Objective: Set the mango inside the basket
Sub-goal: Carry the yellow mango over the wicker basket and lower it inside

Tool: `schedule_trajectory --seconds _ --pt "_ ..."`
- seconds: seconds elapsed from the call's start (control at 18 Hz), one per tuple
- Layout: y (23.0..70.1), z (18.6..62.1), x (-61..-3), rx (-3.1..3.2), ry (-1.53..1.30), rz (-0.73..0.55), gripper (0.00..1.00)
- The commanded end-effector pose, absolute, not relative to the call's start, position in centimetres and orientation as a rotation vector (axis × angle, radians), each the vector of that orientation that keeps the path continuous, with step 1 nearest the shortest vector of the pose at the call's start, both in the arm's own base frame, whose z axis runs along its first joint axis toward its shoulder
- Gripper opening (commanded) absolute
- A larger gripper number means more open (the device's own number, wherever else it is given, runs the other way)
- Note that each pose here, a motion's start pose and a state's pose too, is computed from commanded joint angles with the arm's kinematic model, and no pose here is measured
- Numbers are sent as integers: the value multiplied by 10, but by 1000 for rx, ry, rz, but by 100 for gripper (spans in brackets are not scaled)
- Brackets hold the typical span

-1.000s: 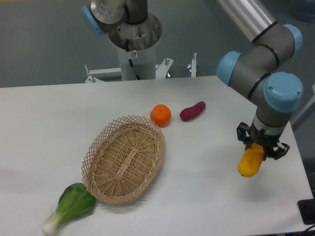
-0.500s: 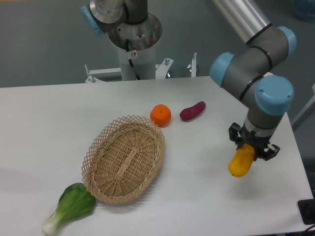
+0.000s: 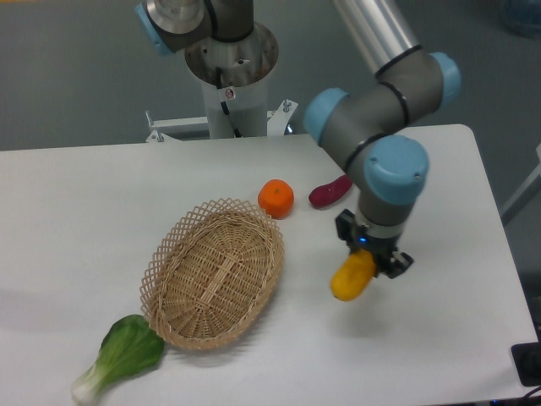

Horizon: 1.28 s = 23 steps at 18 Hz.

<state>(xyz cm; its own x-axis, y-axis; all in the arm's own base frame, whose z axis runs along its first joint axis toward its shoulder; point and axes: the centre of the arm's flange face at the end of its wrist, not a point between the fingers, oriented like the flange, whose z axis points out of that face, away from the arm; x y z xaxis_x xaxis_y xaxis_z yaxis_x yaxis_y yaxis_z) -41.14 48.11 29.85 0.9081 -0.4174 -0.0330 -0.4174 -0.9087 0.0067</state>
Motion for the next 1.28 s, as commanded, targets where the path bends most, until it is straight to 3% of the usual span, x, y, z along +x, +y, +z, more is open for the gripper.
schedule_trajectory --seconds 0.78,1.0,1.11,1.22,1.28 --pt "551 287 -266 -3032 821 40 16" --pt "563 277 -232 -3031 866 17 21" --pt "560 272 -228 -3036 875 4 41" --pt "559 270 -226 -3037 879 -8 83" --pt "558 271 -226 -3036 881 -12 99"
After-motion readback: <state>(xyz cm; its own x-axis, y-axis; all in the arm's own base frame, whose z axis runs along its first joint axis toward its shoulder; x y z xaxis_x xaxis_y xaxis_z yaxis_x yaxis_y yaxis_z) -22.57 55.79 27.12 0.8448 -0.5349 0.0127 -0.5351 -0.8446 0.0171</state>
